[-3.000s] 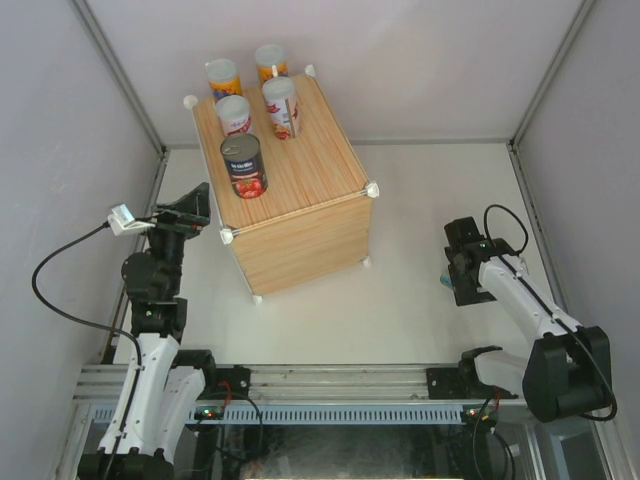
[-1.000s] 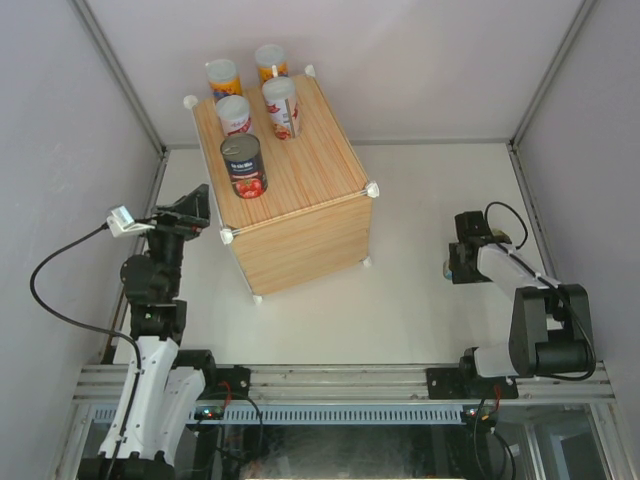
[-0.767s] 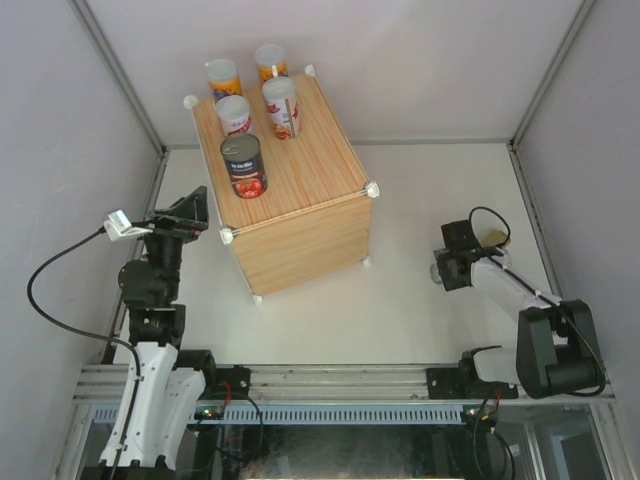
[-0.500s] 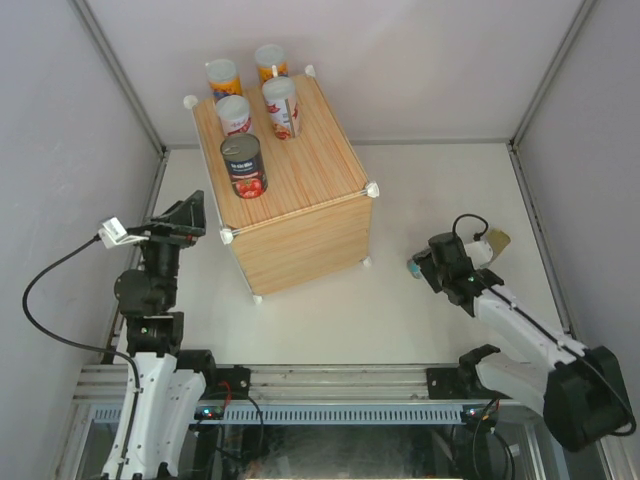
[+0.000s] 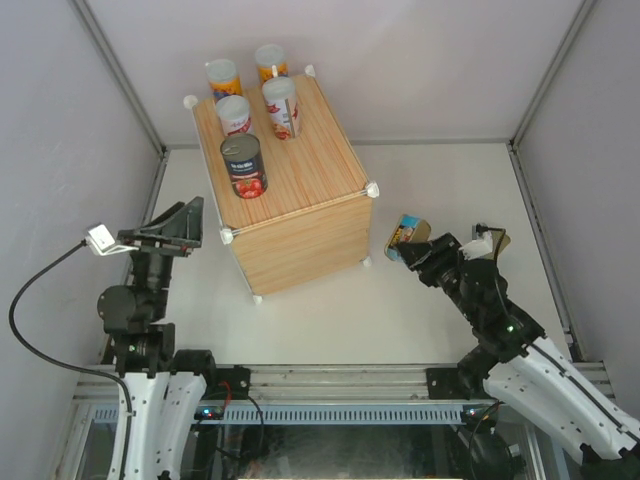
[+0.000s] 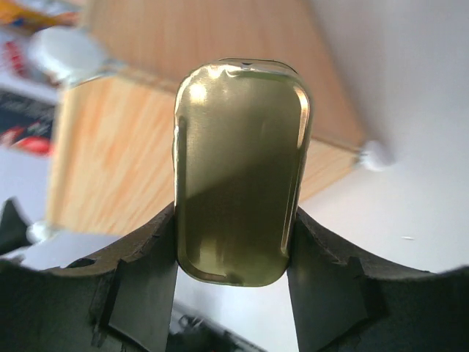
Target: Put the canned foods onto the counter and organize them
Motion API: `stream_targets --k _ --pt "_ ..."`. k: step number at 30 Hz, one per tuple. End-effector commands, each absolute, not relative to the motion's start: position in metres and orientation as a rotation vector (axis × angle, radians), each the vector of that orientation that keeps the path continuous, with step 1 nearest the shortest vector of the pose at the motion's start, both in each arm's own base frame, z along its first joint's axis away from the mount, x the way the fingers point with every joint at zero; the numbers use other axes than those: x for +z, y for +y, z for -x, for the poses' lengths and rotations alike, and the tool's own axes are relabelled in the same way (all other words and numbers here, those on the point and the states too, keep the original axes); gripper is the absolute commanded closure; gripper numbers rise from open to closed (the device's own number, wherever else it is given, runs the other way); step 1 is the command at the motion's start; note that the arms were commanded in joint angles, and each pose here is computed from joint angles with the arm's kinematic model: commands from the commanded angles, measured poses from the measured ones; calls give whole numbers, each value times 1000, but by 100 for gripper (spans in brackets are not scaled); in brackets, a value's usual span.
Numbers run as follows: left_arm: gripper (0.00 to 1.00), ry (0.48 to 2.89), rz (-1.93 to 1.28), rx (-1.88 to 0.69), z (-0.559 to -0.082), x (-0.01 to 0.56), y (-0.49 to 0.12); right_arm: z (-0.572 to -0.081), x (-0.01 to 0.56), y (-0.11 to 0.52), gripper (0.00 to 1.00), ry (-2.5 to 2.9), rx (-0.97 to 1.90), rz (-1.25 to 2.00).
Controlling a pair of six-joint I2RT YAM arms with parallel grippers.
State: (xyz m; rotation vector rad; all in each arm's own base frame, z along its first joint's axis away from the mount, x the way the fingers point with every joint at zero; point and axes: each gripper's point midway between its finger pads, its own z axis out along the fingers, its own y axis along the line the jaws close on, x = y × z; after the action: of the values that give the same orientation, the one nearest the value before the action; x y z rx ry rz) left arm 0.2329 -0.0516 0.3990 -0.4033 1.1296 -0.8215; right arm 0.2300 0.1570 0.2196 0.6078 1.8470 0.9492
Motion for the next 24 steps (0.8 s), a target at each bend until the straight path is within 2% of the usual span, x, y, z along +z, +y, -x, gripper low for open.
stream_targets --k 1,12,24 --pt "8 1092 265 -927 -206 437 -75 -203 313 191 100 1603 1293 -363" --pt "8 1180 13 -1070 -184 460 -119 -142 417 257 100 1373 1724 1" --pt "6 1264 -131 -1180 -179 456 -148 -113 481 310 100 1183 2058 191"
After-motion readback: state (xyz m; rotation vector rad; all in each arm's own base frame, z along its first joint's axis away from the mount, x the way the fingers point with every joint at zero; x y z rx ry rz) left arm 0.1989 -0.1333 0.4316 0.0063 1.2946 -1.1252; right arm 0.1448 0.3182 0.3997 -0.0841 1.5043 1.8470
